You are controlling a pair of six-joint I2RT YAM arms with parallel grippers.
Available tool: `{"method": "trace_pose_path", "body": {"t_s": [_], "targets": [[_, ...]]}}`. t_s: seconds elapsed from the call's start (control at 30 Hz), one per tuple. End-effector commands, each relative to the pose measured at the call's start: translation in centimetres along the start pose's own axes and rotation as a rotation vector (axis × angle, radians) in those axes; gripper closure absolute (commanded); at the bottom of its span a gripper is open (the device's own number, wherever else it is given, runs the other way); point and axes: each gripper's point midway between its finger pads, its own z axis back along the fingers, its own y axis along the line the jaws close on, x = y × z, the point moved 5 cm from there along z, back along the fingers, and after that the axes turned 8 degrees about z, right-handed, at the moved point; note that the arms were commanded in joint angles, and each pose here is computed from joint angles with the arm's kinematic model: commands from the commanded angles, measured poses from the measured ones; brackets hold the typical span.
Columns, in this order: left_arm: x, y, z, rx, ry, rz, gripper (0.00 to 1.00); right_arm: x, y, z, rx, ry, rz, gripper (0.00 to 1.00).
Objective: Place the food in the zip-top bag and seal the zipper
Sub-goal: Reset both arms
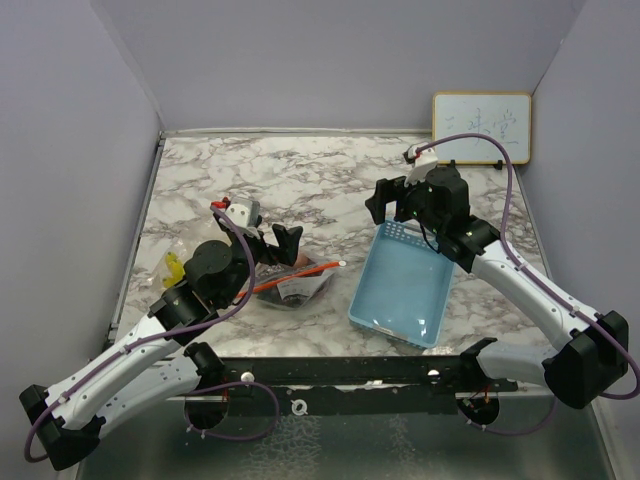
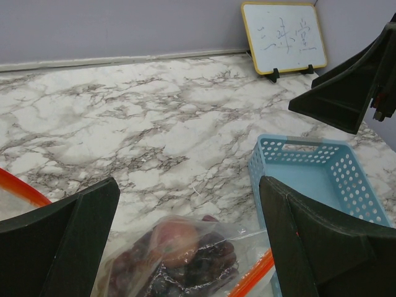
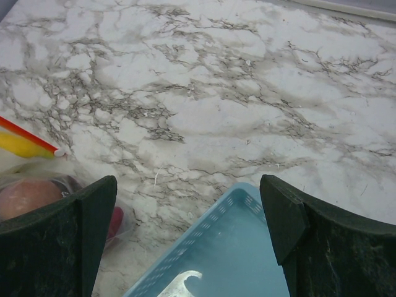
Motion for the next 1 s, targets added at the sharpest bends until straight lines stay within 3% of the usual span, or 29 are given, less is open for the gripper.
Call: {"method": "trace_pose_path", "body": {"t_s": [0.0, 0.97], "targets": [[1.01, -0.47, 0.11, -0.026, -0.026, 0.006, 0.01, -0.17, -0.44, 0.46, -0.028, 0.004, 0.011, 0.01], [0.6, -0.27, 0.11, -0.017, -0.02, 0.01, 0.01, -0.59, -0.52, 0.4, -0.032, 0.016, 0.02, 0.01]]}}
